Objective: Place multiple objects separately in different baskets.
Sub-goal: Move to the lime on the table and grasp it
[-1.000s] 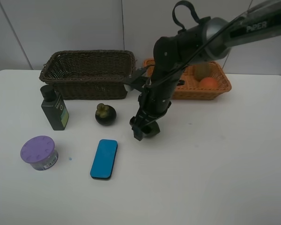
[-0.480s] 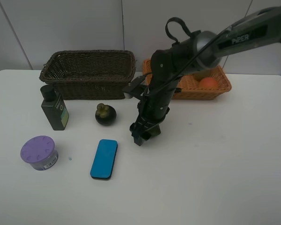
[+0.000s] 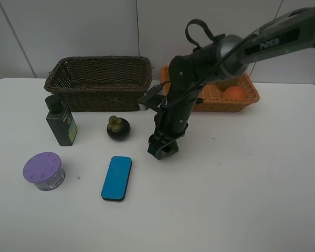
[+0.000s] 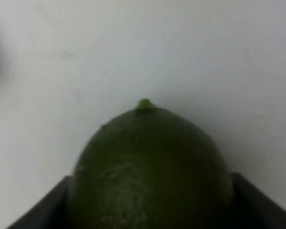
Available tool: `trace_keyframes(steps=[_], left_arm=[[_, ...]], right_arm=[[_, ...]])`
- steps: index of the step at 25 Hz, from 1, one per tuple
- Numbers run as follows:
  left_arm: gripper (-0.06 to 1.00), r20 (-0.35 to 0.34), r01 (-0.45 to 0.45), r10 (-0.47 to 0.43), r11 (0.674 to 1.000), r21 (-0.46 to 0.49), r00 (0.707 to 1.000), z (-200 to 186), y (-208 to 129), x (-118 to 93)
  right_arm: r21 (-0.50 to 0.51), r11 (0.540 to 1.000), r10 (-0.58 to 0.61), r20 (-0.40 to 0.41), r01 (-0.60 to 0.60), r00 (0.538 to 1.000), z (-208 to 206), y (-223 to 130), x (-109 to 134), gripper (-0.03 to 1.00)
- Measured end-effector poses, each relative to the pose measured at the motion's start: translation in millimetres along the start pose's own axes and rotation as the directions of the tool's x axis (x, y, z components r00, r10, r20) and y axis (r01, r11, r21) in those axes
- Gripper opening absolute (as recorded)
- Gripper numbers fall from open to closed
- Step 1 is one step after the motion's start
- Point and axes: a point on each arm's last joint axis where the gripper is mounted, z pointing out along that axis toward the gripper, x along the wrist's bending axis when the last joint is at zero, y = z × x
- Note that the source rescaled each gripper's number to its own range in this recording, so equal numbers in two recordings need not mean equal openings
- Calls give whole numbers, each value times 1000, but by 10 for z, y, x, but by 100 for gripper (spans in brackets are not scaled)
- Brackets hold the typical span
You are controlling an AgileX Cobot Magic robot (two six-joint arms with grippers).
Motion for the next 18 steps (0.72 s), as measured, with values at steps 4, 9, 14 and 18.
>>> trace_keyframes(steps=[4, 9, 14, 18], left_arm=[[0, 0, 0, 0, 1000, 0, 1000, 0, 0, 0], [0, 0, -6, 6, 1000, 0, 1000, 0, 0, 0], [0, 0, -6, 6, 1000, 0, 1000, 0, 0, 0], [0, 0, -6, 6, 1000, 0, 1000, 0, 0, 0]], right_arm=[[4, 1000, 0, -2, 0, 1000, 0, -4, 2, 64], [4, 1000, 0, -2, 0, 1000, 0, -4, 2, 64], [21, 1000, 0, -9, 0, 1000, -6, -19, 9, 64], [39, 999, -3, -20, 3, 1000, -244, -41, 31, 64]])
